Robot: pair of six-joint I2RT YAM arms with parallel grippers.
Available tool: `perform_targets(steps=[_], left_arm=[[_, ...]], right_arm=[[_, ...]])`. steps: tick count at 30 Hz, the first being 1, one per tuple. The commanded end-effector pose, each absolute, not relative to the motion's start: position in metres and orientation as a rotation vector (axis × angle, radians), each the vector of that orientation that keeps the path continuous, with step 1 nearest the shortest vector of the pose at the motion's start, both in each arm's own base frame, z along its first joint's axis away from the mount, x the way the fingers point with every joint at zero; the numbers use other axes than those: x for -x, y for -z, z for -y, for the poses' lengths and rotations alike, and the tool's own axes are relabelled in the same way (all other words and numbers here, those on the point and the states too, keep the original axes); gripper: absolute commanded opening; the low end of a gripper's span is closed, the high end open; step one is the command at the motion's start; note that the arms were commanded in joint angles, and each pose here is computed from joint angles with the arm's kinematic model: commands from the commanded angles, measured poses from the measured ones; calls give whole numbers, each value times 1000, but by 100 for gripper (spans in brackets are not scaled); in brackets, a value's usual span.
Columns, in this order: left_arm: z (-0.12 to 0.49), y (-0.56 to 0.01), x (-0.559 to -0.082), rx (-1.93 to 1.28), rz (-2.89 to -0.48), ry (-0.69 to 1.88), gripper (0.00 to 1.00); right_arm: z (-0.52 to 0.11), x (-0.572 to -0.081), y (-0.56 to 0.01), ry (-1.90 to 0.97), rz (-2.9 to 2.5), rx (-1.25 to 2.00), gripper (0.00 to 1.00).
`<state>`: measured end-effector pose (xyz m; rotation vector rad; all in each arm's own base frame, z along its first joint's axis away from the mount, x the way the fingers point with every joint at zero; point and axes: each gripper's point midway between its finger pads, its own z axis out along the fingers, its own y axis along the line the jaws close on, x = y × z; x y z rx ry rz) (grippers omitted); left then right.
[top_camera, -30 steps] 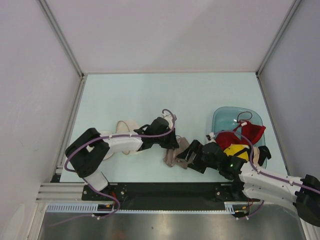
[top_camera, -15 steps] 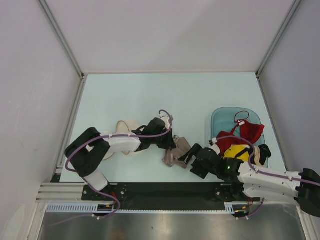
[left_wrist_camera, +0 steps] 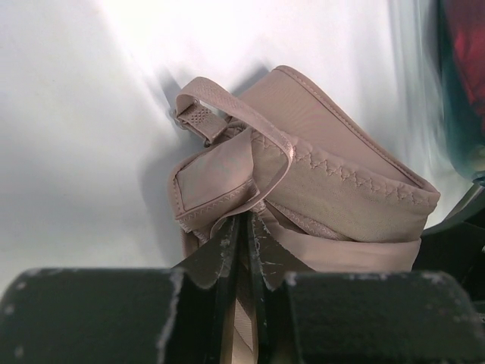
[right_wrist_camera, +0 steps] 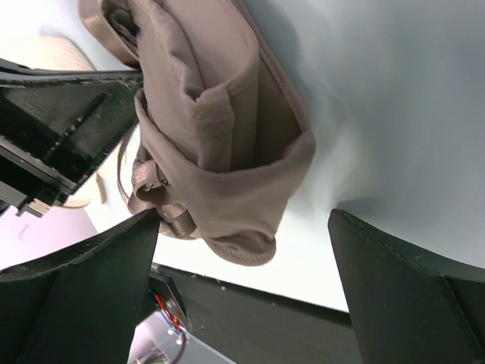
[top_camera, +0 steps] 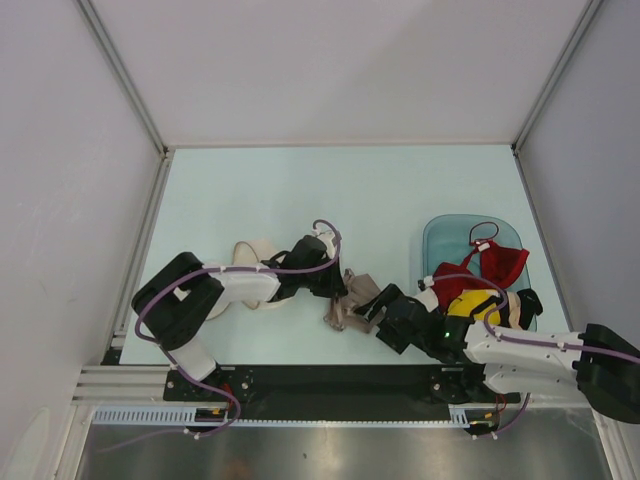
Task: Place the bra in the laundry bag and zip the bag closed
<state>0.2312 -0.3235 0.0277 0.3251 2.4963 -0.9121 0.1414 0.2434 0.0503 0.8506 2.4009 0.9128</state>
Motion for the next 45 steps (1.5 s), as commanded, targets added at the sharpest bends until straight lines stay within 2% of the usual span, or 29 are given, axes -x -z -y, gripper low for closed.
perform_targets(steps=[1, 13, 24, 26, 28, 29, 30, 32, 33, 35, 36, 38, 39, 42, 45], left_arm=[[307, -1, -223, -314, -2583, 839, 13], [306, 0, -221, -312, -2589, 849, 13], [304, -3, -219, -315, -2583, 854, 13], [304, -5, -219, -313, -2579, 852, 13], [304, -10, -220, -313, -2568, 852, 14], [302, -12, -221, -310, -2564, 843, 15], [303, -15, -223, -311, -2556, 843, 16], [302, -20, -223, -310, -2547, 842, 18], [302, -22, -224, -308, -2543, 839, 21], [300, -30, -225, -305, -2528, 831, 27], [301, -35, -227, -306, -2515, 832, 33], [300, -54, -229, -321, -2481, 839, 39], [299, -65, -232, -319, -2464, 833, 45], [296, -111, -235, -338, -2382, 850, 54], [287, -156, -237, -334, -2308, 850, 57]], right_arm=[[-249, -161, -61, -960, -2261, -893, 100], [-264, -184, -72, -1033, -2137, -777, 100], [-263, -192, -46, -961, -2120, -729, 100], [-261, -193, -44, -947, -2121, -714, 96], [-261, -193, -45, -932, -2113, -693, 86], [-259, -193, -44, -920, -2115, -688, 78], [-258, -193, -44, -911, -2113, -684, 64], [-256, -193, -43, -902, -2109, -681, 60], [-255, -194, -41, -893, -2110, -675, 51], [-254, -193, -40, -889, -2114, -676, 42], [-254, -193, -39, -890, -2116, -673, 33], [-252, -191, -37, -886, -2124, -667, 28], [-253, -190, -37, -888, -2127, -654, 22], [-251, -187, -38, -885, -2140, -612, 12], [-251, -188, -44, -893, -2149, -553, 1]])
